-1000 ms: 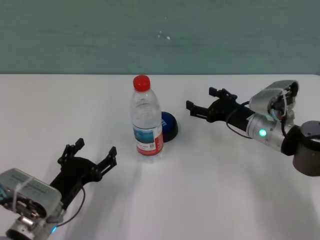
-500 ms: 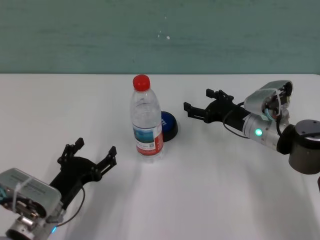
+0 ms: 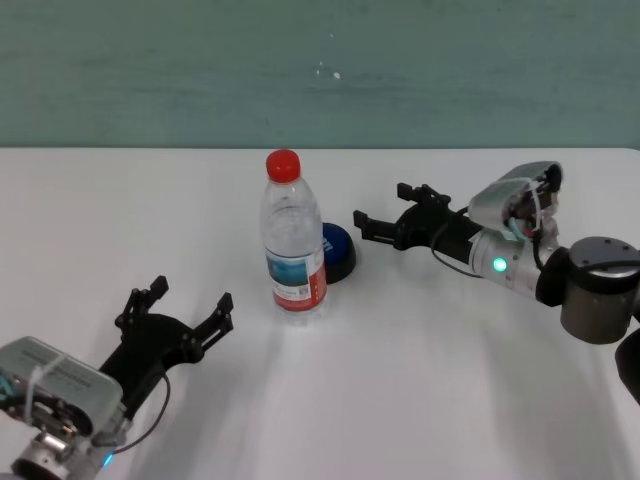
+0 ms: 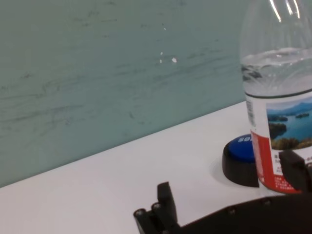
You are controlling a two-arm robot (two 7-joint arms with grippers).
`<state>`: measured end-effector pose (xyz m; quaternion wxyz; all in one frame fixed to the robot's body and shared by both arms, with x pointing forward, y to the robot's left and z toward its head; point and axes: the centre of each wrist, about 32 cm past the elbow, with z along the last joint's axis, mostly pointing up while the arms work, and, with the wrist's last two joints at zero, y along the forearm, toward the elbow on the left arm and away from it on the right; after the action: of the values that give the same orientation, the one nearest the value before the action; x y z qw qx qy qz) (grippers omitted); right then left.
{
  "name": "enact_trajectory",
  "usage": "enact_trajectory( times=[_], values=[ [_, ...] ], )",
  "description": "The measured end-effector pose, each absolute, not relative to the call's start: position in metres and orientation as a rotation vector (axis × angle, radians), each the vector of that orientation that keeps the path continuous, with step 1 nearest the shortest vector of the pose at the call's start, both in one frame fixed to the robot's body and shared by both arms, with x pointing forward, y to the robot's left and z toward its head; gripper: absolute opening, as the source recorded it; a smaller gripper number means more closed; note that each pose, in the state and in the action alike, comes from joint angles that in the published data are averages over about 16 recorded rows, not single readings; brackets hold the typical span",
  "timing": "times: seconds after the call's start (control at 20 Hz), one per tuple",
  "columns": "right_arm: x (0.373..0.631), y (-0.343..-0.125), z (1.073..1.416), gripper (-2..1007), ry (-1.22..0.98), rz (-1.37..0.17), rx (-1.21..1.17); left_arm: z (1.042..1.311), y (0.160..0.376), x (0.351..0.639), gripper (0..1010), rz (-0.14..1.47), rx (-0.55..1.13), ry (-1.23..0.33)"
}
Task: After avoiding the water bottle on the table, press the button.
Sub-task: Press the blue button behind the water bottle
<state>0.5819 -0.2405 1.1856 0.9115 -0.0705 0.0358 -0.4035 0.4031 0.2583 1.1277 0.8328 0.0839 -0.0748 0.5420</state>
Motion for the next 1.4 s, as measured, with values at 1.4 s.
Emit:
enact_trajectory(
  times=[1.4],
  values=[
    [0.606, -0.223, 1.176, 1004, 0.097, -0.777, -0.195, 1.128, 0.258, 0.403, 1000, 1.149, 0.178, -0.159]
  ],
)
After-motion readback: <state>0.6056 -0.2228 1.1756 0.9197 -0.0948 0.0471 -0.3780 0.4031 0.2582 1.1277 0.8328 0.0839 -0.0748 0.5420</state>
